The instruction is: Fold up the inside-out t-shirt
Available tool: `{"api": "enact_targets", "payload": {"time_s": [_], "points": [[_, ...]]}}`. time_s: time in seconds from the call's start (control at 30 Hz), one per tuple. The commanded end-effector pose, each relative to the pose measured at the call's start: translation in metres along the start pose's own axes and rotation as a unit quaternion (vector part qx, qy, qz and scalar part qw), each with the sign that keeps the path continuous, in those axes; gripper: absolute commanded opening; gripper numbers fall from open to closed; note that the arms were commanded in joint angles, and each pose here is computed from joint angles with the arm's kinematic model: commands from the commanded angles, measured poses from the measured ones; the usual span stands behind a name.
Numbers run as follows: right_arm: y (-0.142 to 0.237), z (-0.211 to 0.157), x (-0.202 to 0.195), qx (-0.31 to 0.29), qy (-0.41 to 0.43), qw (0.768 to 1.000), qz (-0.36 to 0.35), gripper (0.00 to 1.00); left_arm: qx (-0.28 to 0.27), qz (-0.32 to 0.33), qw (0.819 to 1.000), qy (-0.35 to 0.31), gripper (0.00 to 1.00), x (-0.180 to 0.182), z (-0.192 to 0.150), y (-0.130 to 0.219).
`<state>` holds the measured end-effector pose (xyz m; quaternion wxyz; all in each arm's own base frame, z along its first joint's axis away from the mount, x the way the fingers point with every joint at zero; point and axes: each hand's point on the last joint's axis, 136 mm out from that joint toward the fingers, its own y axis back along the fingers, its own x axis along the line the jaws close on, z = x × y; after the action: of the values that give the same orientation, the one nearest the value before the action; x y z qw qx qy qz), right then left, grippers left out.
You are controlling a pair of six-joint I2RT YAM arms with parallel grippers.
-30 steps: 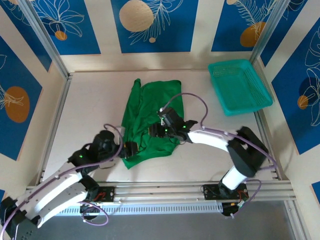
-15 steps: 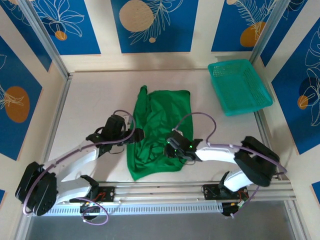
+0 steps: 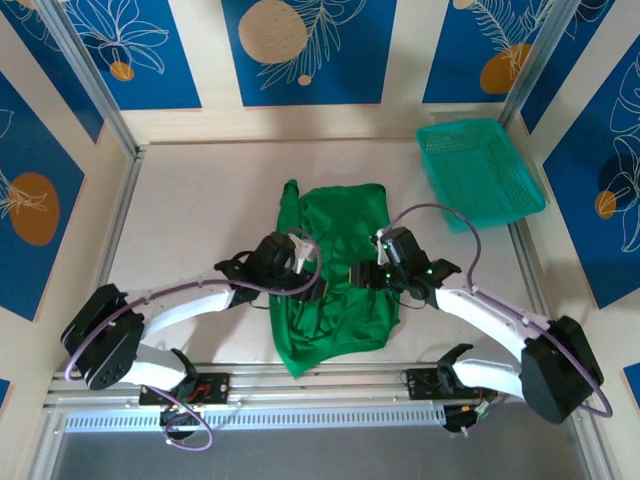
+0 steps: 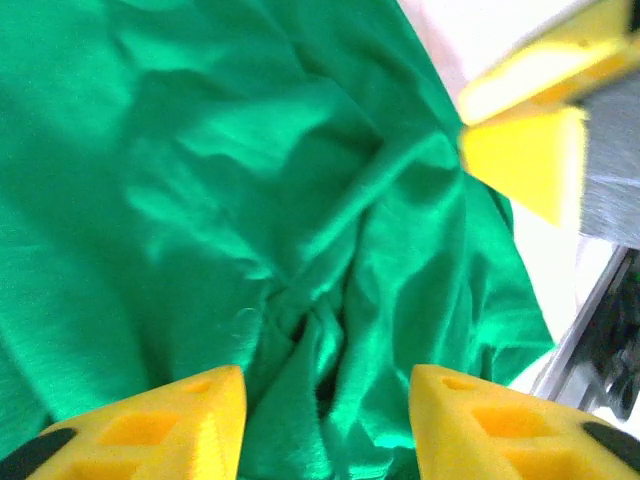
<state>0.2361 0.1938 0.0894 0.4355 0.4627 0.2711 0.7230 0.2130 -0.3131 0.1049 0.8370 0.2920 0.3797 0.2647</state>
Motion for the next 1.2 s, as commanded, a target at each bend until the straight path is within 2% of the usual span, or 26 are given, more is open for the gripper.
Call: {"api": "enact_targets", "payload": {"time_s": [0.0,0.13,0.17,0.23,0.33,0.4,0.47,0.53,0.6,0.7,0.8,0.87,0.9,0.97,1.0,1.1,1.17], "points": [[-0.006,-0.015,0.000,0.059,0.027,0.998,-0.001,0.54,0.028,0.020,0.999,-0.042,0.44,0.003,-0.013,-0.013],[-0.021,-0.015,-0.012,0.074,0.050,0.995,-0.040,0.48,0.071,0.031,0.995,-0.056,0.28,0.013,-0.033,-0.036],[-0.022,-0.012,-0.015,0.071,0.050,0.995,-0.051,0.42,0.083,0.040,0.994,-0.059,0.21,0.017,-0.036,-0.039],[-0.023,-0.004,-0.014,0.061,0.053,0.995,-0.055,0.21,0.091,0.060,0.992,-0.068,0.00,0.024,-0.037,-0.041],[-0.007,0.011,-0.001,0.041,0.052,0.997,-0.041,0.06,0.061,0.080,0.991,-0.090,0.00,0.018,-0.016,-0.018],[0.016,0.020,0.015,0.030,0.033,0.999,-0.009,0.00,0.025,0.078,0.992,-0.097,0.00,0.006,0.002,0.010],[0.036,0.027,0.022,0.011,0.016,1.000,0.024,0.00,-0.020,0.044,0.995,-0.089,0.00,-0.011,0.012,0.035],[0.038,0.031,0.015,0.003,0.007,0.999,0.034,0.00,-0.067,0.007,0.996,-0.052,0.00,-0.016,0.018,0.048],[0.021,0.028,-0.011,0.014,-0.013,1.000,0.024,0.00,-0.104,-0.046,0.993,-0.025,0.00,-0.019,0.018,0.049],[0.001,0.015,-0.034,0.058,-0.089,0.994,0.040,0.00,-0.124,-0.049,0.991,-0.029,0.00,-0.005,0.002,0.035],[-0.004,0.006,-0.040,0.061,-0.088,0.994,0.017,0.11,-0.111,-0.017,0.992,-0.053,0.00,0.020,-0.026,0.019],[-0.002,0.000,-0.042,0.077,-0.093,0.993,0.006,0.26,-0.083,-0.014,0.994,-0.069,0.00,0.025,-0.043,0.012],[0.002,-0.001,-0.041,0.084,-0.089,0.993,0.000,0.32,-0.065,-0.015,0.995,-0.072,0.07,0.024,-0.051,0.010],[0.013,0.000,-0.037,0.086,-0.060,0.994,-0.027,0.38,-0.048,-0.027,0.996,-0.069,0.32,0.017,-0.058,0.011],[0.021,0.002,-0.035,0.078,-0.038,0.995,-0.047,0.40,-0.049,-0.038,0.996,-0.066,0.41,0.012,-0.057,0.014],[0.041,0.012,-0.016,0.045,0.011,0.997,-0.063,0.43,-0.058,-0.046,0.995,-0.063,0.48,0.000,-0.043,0.027],[0.042,0.015,0.003,0.043,0.020,0.998,-0.027,0.45,-0.066,-0.042,0.995,-0.060,0.54,-0.005,-0.032,0.034]]}}
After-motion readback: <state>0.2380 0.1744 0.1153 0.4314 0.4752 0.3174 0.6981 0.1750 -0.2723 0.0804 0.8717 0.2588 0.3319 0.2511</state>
